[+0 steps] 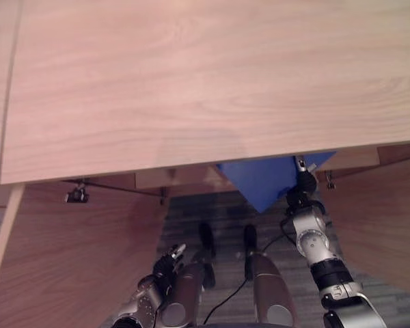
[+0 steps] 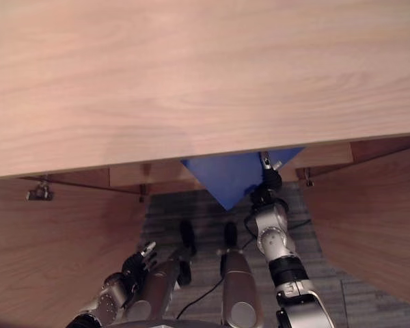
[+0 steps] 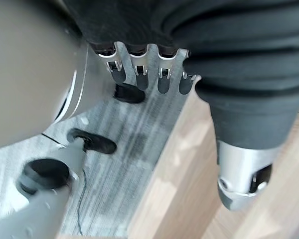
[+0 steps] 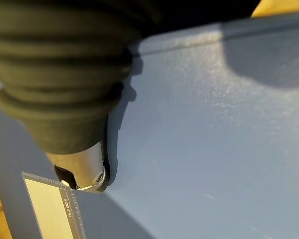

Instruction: Put the empty folder in the office cabinet

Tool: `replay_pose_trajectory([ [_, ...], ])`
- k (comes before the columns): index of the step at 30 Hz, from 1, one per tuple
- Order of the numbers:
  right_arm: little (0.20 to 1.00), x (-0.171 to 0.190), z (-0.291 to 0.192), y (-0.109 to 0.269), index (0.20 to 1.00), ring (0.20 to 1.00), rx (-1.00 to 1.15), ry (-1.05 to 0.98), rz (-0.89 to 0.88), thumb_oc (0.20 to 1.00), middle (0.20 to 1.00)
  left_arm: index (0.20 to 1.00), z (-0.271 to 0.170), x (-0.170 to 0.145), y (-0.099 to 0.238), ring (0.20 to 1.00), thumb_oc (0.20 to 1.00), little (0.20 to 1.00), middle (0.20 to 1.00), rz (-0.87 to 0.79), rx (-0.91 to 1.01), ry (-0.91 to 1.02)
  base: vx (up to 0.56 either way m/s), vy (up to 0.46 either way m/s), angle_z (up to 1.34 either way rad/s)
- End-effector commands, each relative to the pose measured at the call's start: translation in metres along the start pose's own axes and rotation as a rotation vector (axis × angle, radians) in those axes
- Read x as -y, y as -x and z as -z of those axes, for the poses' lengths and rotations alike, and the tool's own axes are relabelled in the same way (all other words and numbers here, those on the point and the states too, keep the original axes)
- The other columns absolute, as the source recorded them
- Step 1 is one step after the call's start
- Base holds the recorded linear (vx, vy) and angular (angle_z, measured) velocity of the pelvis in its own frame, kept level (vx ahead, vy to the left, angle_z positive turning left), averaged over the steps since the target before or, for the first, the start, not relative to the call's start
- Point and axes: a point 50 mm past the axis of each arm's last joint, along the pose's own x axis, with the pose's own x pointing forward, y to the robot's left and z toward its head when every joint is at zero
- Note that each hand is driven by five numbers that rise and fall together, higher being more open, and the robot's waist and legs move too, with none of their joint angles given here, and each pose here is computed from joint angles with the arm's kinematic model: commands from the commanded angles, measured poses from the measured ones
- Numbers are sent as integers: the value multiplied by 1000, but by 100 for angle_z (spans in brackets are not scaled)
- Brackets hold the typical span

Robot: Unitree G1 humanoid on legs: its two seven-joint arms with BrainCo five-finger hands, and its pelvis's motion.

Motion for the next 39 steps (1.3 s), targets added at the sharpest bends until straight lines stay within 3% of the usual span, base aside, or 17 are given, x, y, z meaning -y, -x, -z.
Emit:
replay_pose_trajectory([
  [1, 200, -20, -20, 7, 200, 200, 142, -72, -83, 200, 200, 1000, 10, -9, 8, 1000, 1000, 1000, 1000, -43, -7, 4, -12, -13, 45],
  [13, 200, -45, -47, 10, 200, 200, 294, -133, -161, 200, 200, 1000, -38, 31, 6, 1000, 1000, 1000, 1000, 116, 190, 18, -20, -26, 19],
  [17, 200, -62, -62, 10, 200, 200, 378, -176, -232, 200, 200, 1000, -55, 54, 11, 1000, 1000, 1000, 1000, 240, 254, -31, 22, -14, 8],
  [28, 200, -96, -95, 5, 200, 200, 565, -346, -344, 200, 200, 1000, -63, 80, 17, 1000, 1000, 1000, 1000, 370, 285, -82, 26, -26, 5],
  [36, 200, -105, -99, -1, 200, 200, 580, -379, -266, 200, 200, 1000, -69, 95, 18, 1000, 1000, 1000, 1000, 398, 297, -79, 9, -21, 2],
  [39, 200, -103, -105, -11, 200, 200, 596, -421, -160, 200, 200, 1000, -73, 96, 19, 1000, 1000, 1000, 1000, 372, 308, -121, 2, -26, 2],
])
